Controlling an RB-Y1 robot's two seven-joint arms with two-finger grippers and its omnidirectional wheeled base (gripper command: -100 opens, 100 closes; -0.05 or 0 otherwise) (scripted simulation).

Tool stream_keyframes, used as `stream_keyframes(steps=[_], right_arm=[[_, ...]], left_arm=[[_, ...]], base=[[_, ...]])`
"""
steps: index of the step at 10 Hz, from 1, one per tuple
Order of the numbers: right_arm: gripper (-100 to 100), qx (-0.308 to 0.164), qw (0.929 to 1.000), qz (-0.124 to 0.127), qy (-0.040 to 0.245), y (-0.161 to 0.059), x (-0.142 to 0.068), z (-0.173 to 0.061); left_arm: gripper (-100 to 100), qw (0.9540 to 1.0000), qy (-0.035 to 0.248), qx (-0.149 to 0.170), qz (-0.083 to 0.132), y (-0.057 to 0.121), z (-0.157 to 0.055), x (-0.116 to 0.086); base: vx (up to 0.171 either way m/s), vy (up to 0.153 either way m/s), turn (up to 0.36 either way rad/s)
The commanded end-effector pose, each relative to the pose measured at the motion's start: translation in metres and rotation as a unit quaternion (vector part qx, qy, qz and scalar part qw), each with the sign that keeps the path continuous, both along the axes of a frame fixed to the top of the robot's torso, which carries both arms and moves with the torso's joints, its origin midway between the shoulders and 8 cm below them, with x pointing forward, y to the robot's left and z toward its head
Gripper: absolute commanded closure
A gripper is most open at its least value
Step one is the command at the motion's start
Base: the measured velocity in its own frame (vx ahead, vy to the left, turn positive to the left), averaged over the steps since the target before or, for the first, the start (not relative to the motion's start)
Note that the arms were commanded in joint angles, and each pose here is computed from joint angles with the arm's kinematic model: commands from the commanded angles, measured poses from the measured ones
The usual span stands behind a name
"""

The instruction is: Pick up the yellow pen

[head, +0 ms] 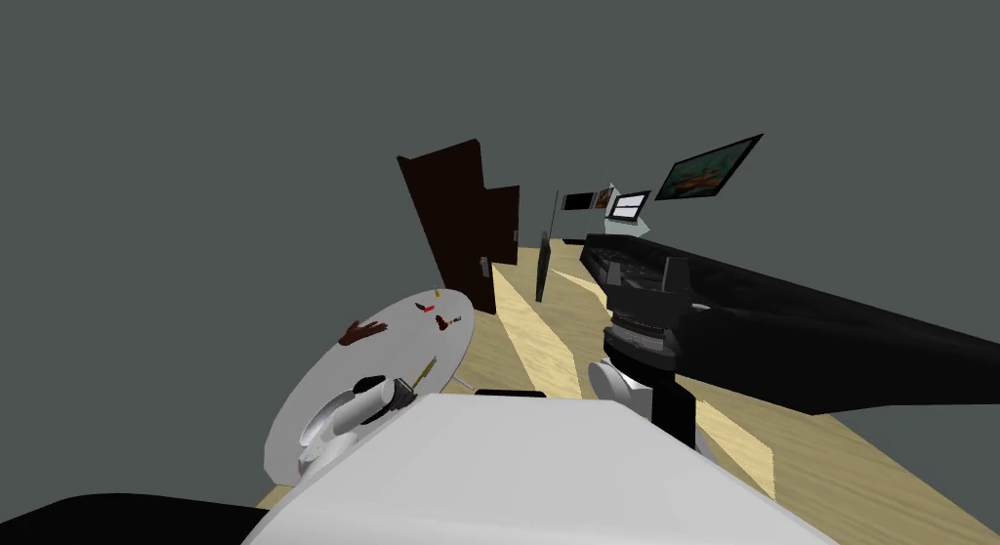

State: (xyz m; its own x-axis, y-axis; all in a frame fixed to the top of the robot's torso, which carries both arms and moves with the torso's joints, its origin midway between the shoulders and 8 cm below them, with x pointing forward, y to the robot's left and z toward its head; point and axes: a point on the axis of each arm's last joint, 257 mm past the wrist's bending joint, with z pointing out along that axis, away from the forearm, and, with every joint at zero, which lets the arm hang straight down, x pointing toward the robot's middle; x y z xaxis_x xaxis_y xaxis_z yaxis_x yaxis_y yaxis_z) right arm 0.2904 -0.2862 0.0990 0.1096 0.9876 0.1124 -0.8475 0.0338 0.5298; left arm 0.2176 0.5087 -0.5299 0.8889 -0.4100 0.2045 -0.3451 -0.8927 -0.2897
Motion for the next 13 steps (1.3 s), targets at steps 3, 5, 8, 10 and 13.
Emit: stream_keyframes(steps=[3, 5, 8, 10, 13], right_arm=[[0, 0.000, 1.0000, 0.000, 0.000, 0.000, 0.000, 0.000], [0, 0.000, 1.0000, 0.000, 0.000, 0.000, 0.000, 0.000], [0, 0.000, 1.0000, 0.000, 0.000, 0.000, 0.000, 0.000], [0, 0.000, 1.0000, 0.000, 0.000, 0.000, 0.000, 0.000], [0, 0.000, 1.0000, 0.000, 0.000, 0.000, 0.000, 0.000]], left_arm=[[-100, 0.9969, 0.057, -0.038, 0.038, -0.001, -0.018, -0.042], [-100, 0.9945, 0.076, -0.051, 0.051, -0.002, -0.023, -0.056], [-100, 0.9857, 0.120, -0.083, 0.084, -0.005, -0.032, -0.090], [-100, 0.9806, 0.139, -0.097, 0.099, -0.006, -0.034, -0.105], [0, 0.9790, 0.144, -0.101, 0.104, -0.007, -0.034, -0.109]], base=[[0.108, 0.029, -0.165], [0.098, 0.012, -0.157], [0.078, 0.030, -0.165], [0.071, 0.033, -0.116], [0.027, 0.010, -0.049]])
